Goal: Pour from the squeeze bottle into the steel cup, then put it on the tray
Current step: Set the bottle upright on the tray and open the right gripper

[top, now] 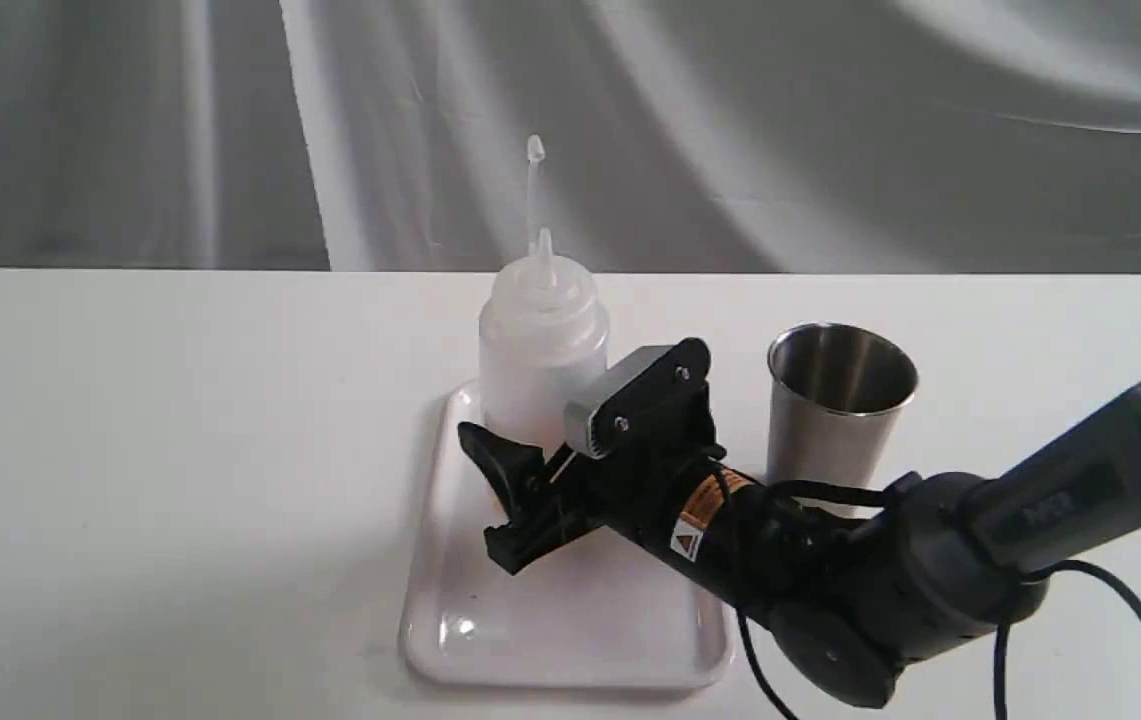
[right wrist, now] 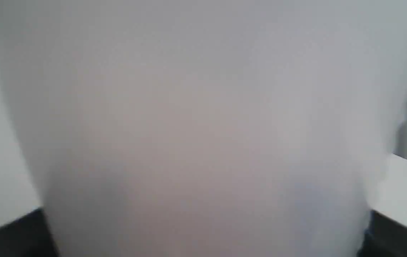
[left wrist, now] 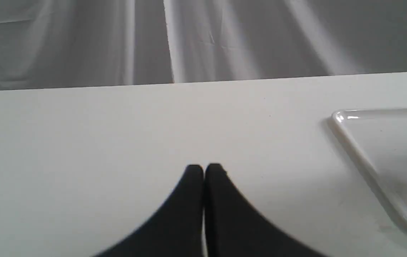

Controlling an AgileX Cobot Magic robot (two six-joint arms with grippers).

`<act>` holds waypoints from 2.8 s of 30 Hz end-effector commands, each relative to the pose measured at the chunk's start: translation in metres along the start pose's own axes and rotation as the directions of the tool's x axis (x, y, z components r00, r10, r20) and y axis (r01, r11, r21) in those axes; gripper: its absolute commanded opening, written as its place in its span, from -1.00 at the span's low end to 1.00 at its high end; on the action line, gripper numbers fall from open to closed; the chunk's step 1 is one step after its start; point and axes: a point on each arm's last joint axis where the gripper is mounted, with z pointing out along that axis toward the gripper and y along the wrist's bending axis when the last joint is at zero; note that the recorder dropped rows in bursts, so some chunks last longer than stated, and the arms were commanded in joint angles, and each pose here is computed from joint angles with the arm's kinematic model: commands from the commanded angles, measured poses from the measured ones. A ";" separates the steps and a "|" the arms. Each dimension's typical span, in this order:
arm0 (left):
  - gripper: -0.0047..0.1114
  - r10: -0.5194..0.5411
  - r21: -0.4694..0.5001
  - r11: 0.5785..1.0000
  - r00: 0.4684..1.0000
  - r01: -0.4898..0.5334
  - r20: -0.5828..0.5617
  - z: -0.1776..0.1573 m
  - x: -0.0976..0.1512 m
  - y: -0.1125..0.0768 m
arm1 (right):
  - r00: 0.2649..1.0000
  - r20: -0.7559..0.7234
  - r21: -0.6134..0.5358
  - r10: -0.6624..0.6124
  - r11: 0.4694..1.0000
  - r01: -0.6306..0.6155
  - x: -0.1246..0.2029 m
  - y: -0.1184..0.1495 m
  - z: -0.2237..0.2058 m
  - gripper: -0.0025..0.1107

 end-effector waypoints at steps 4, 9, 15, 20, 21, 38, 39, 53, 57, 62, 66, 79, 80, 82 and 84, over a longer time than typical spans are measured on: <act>-0.92 -0.004 0.006 1.000 1.000 0.004 0.006 0.000 0.001 0.000 | 0.999 0.050 0.000 -0.009 1.000 0.009 0.001 -0.002 0.010 -0.96; -0.92 -0.004 0.006 1.000 1.000 0.004 0.006 0.000 0.001 0.000 | 0.999 0.050 0.001 -0.006 1.000 0.006 0.007 -0.003 0.014 -0.96; -0.92 -0.004 0.006 1.000 1.000 0.004 0.006 0.000 0.001 0.000 | 0.999 0.032 0.019 -0.008 1.000 0.007 0.016 -0.004 0.015 -0.96; -0.92 -0.004 0.006 1.000 1.000 0.004 0.006 0.000 0.001 0.000 | 1.000 0.006 0.007 -0.010 1.000 0.010 0.028 -0.002 0.015 -0.96; -0.92 -0.004 0.006 1.000 1.000 0.004 0.006 0.000 0.001 0.000 | 1.000 0.002 0.007 -0.009 1.000 0.008 0.030 -0.002 0.015 -0.96; -0.92 -0.003 0.006 1.000 1.000 0.003 0.006 0.000 0.001 0.000 | 1.000 -0.018 0.002 -0.019 1.000 0.019 0.045 0.000 0.014 -0.96; -0.92 -0.003 0.006 1.000 1.000 0.003 0.006 0.000 0.001 0.000 | 1.000 -0.014 0.002 -0.019 1.000 0.019 0.045 0.000 0.014 -0.96; -0.92 -0.001 0.006 1.000 1.000 0.001 0.006 0.000 0.001 0.000 | 0.997 -0.008 0.015 0.083 0.996 -0.083 0.043 -0.001 0.014 -0.44; -0.92 -0.001 0.006 1.000 1.000 0.001 0.006 0.000 0.001 0.000 | 0.997 -0.009 0.011 0.081 0.997 -0.081 0.043 -0.001 0.014 0.01; -0.92 -0.001 0.006 1.000 1.000 0.001 0.006 0.000 0.001 0.000 | 0.994 -0.008 0.012 0.110 0.994 -0.109 0.043 -0.001 0.014 0.47; -0.92 -0.004 0.006 1.000 1.000 0.004 0.006 0.000 0.001 0.000 | 0.993 -0.008 0.012 0.119 0.993 -0.119 0.043 -0.001 0.014 0.61; -0.92 -0.002 0.006 1.000 1.000 0.002 0.006 0.000 0.001 0.000 | 0.993 -0.023 0.006 0.117 0.993 -0.117 0.041 0.001 0.007 0.90; -0.92 -0.002 0.006 1.000 1.000 0.002 0.006 0.000 0.001 0.000 | 0.993 -0.020 0.006 0.114 0.993 -0.114 0.039 0.001 0.006 0.90; -0.92 -0.002 0.006 1.000 1.000 0.002 0.006 0.000 0.001 0.000 | 0.993 -0.021 0.007 0.115 0.993 -0.115 0.037 0.001 0.004 0.90; -0.92 -0.002 0.006 1.000 1.000 0.002 0.006 0.000 0.001 0.000 | 0.993 -0.020 0.007 0.114 0.993 -0.114 0.034 0.002 0.001 0.90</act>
